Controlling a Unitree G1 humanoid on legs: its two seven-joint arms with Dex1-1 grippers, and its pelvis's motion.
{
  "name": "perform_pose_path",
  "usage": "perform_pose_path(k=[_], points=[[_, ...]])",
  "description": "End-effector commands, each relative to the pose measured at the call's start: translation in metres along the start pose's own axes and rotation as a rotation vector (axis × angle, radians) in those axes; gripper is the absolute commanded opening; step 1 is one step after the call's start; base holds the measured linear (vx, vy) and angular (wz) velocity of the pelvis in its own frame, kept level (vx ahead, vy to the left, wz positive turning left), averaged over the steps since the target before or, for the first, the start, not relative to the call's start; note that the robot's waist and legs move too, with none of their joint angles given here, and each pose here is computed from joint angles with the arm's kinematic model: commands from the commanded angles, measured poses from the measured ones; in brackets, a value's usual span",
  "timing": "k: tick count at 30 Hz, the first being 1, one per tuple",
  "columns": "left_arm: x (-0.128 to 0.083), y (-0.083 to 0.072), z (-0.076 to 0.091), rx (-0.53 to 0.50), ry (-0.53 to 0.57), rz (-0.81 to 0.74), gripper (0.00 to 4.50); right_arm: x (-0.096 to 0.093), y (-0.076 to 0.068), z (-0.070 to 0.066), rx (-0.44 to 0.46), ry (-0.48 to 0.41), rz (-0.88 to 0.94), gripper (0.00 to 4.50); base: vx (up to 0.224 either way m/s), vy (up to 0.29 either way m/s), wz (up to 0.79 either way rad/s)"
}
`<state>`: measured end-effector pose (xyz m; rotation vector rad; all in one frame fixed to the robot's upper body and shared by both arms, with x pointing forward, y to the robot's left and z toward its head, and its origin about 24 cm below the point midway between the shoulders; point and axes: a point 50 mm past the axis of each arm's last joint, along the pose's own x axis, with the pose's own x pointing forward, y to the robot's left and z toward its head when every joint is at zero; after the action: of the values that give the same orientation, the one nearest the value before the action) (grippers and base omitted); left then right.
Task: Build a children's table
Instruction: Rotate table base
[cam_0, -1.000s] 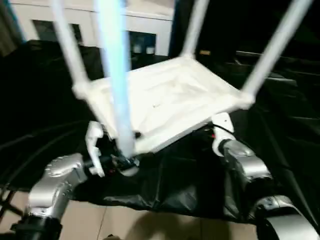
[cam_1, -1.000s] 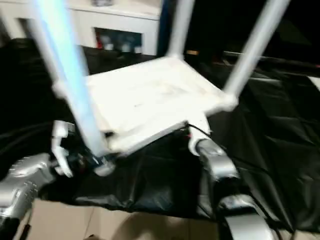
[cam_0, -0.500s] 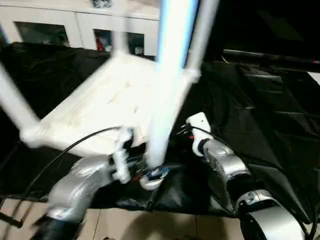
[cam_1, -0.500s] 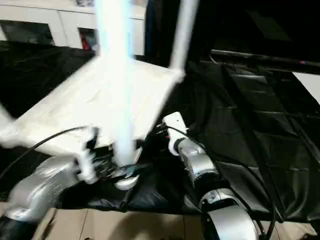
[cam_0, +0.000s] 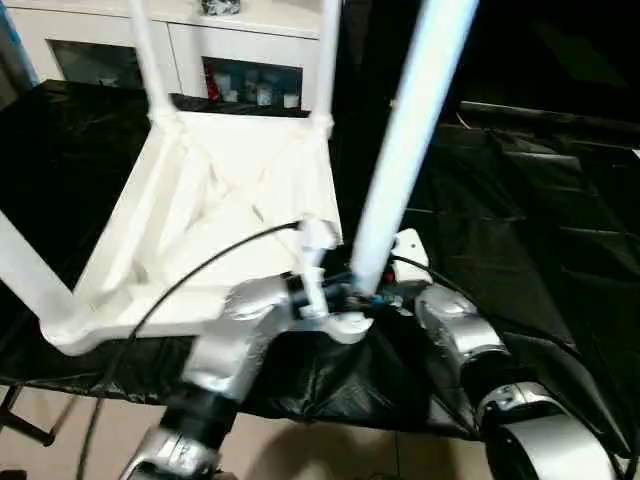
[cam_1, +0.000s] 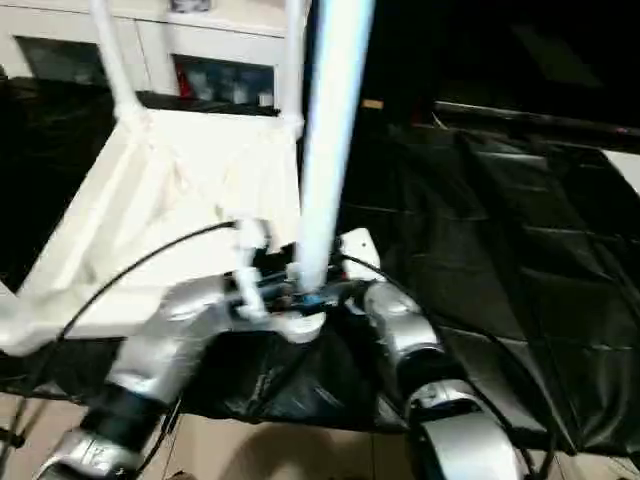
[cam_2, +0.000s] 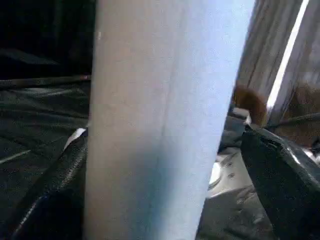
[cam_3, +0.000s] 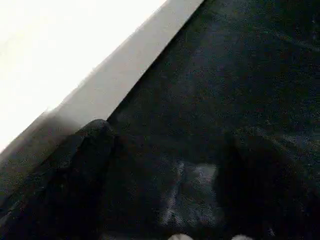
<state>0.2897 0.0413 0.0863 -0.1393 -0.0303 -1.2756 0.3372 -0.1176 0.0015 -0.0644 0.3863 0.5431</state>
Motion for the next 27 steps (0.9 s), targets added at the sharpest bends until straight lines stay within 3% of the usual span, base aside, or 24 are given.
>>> perform_pose_path(k=[1,5,7,11,12,14,17,20,22,24,27], points=[[0.0,0.003,0.0,0.035,0.024,0.003,4.47,-0.005,-0.007,-0.001,0.005,-0.011,-0.008,4.5,0.0,0.0,0.0],[-0.026,0.018,-0.005,0.114,0.183,-0.018,4.47,-0.024,-0.029,-0.001,-0.072,-0.01,0.021,4.5,0.0,0.0,0.0],[-0.048,0.031,-0.008,0.146,0.329,-0.054,4.47,-0.043,-0.04,0.0,-0.148,-0.003,0.111,4.5,0.0,0.0,0.0],[-0.059,0.038,-0.01,0.174,0.413,-0.065,4.21,-0.056,-0.045,-0.001,-0.216,0.014,0.155,4.5,0.0,0.0,0.0],[-0.068,0.044,-0.012,0.198,0.501,-0.082,4.13,-0.072,-0.053,-0.001,-0.283,0.036,0.194,4.5,0.0,0.0,0.0],[-0.073,0.047,-0.015,0.21,0.556,-0.087,4.1,-0.084,-0.055,-0.001,-0.3,0.056,0.248,4.5,0.0,0.0,0.0],[-0.076,0.049,-0.017,0.215,0.586,-0.097,3.71,-0.097,-0.056,0.001,-0.303,0.071,0.299,4.5,0.0,0.0,0.0],[-0.078,0.048,-0.017,0.189,0.601,-0.13,3.72,-0.11,-0.057,0.002,-0.301,0.092,0.333,4.5,0.0,0.0,0.0],[-0.08,0.047,-0.017,0.169,0.61,-0.153,3.33,-0.119,-0.057,0.002,-0.306,0.113,0.362,4.5,0.0,0.0,0.0],[-0.083,0.047,-0.017,0.158,0.626,-0.165,3.32,-0.126,-0.056,0.002,-0.312,0.125,0.378,4.5,0.0,0.0,0.0],[-0.085,0.047,-0.018,0.138,0.64,-0.172,3.0,-0.128,-0.054,0.002,-0.31,0.13,0.382,4.5,0.0,0.0,0.0]])
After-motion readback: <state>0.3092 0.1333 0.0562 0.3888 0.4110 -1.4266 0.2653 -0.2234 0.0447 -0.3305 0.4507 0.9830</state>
